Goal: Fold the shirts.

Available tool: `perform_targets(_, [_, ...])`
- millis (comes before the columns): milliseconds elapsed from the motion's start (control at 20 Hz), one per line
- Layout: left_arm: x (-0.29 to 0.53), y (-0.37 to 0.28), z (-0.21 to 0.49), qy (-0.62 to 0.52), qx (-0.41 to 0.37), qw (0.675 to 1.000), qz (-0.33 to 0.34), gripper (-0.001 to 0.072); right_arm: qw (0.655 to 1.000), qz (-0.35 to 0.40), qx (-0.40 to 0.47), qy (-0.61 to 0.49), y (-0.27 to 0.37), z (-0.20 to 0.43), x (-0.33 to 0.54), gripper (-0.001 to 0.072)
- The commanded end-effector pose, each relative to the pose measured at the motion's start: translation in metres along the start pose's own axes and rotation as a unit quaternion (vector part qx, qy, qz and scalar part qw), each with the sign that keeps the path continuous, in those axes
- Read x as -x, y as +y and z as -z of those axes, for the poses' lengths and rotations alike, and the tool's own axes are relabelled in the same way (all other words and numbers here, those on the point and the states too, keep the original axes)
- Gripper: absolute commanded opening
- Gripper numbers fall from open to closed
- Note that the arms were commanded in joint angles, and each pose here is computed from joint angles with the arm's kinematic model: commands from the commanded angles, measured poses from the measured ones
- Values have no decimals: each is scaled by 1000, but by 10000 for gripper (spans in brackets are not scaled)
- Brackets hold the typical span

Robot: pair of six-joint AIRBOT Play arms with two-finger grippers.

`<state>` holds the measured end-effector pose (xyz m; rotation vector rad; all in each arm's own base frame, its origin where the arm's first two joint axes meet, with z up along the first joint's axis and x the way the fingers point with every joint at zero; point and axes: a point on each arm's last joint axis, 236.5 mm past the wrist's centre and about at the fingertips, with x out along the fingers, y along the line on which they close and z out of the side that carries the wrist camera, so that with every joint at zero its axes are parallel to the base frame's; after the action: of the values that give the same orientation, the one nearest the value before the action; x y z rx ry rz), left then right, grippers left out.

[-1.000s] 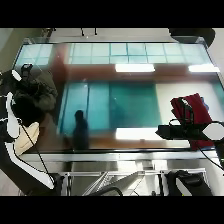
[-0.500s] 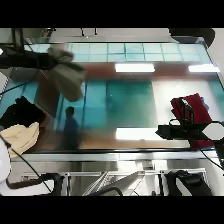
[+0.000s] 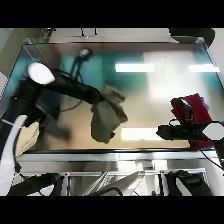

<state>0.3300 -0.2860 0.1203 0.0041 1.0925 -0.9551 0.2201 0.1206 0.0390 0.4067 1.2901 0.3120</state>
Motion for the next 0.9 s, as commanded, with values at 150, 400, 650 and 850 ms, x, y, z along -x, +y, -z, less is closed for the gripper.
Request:
perform_targets(150, [-38, 22, 42, 72, 85, 994, 12, 618, 1000, 1, 13, -6, 0, -3, 0, 27])
perform_targets(400, [5, 39, 108, 133, 174, 976, 17, 617, 1000, 2, 24, -6, -5, -18, -16, 324])
perform_targets(650, [-17, 35, 208, 134, 253, 958, 2, 618, 994, -42, 59, 78, -4, -13, -68, 325])
perform_targets(850, [-62, 26, 227, 62, 291, 955, 9, 618, 985, -138, 95, 47, 23, -40, -107, 468])
